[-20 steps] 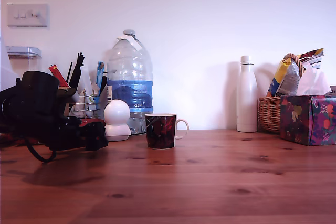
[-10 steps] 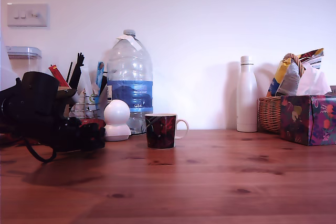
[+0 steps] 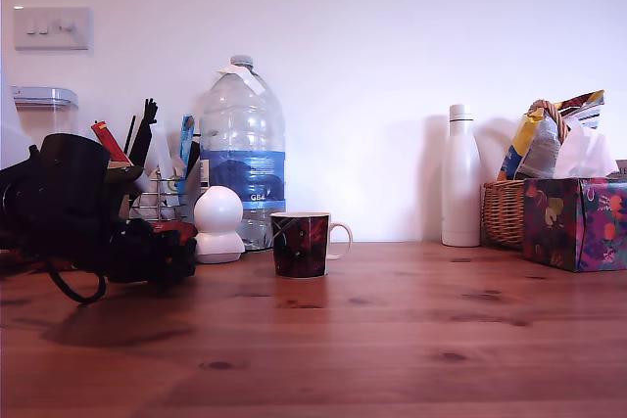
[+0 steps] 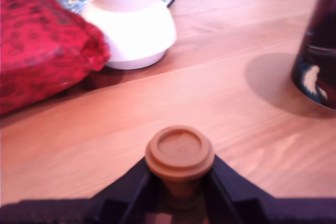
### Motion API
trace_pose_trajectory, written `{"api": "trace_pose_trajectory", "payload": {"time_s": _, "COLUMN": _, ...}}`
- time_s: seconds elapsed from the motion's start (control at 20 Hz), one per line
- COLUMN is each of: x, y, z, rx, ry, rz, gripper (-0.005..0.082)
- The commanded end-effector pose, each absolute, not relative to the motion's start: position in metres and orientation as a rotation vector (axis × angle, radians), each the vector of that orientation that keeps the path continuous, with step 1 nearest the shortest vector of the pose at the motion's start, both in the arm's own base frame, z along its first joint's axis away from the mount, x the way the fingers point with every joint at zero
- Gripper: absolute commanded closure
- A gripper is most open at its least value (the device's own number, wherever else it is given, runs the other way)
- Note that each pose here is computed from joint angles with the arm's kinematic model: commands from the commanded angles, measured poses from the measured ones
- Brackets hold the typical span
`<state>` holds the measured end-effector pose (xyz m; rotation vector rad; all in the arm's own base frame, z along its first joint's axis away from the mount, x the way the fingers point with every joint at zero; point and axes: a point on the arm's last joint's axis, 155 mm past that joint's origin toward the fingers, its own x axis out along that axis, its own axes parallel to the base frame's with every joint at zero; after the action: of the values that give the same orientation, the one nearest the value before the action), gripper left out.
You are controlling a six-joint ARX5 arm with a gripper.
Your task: Pick up the coffee capsules from the table one by one and drop them inside the nearest coffee cup
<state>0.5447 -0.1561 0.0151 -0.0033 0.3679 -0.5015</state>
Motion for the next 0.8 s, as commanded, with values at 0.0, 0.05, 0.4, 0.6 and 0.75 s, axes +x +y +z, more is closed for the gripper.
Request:
{"api": "trace_pose_trajectory", "payload": {"time_s": 0.0, "x": 0.542, "y": -0.162, "z": 0.015, "rx": 0.015, "ry": 0.361, "rz": -0.55, "gripper": 0.0697}}
{"api": "trace_pose_trajectory", "payload": {"time_s": 0.05, "x": 0.539, "y": -0.167, "z": 0.021, "rx": 0.012, "ry": 0.357, "rz": -0.577, "gripper": 0.0697}}
{"api": "trace_pose_trajectory", "payload": {"time_s": 0.4, "x": 0.521, "y": -0.188, "z": 0.071, "rx": -0.007, "ry": 0.355, "rz": -0.707, "gripper": 0.0697}}
{"api": "trace_pose_trajectory", "payload": {"time_s": 0.6, "x": 0.504, "y": -0.209, "z": 0.09, "rx": 0.035, "ry": 0.365, "rz": -0.771, "gripper": 0.0697}}
{"api": "trace_pose_trajectory", "payload": {"time_s": 0.75, "x": 0.487, "y": -0.232, "z": 0.106, "rx": 0.074, "ry": 0.358, "rz": -0.825, "gripper": 0.0697}}
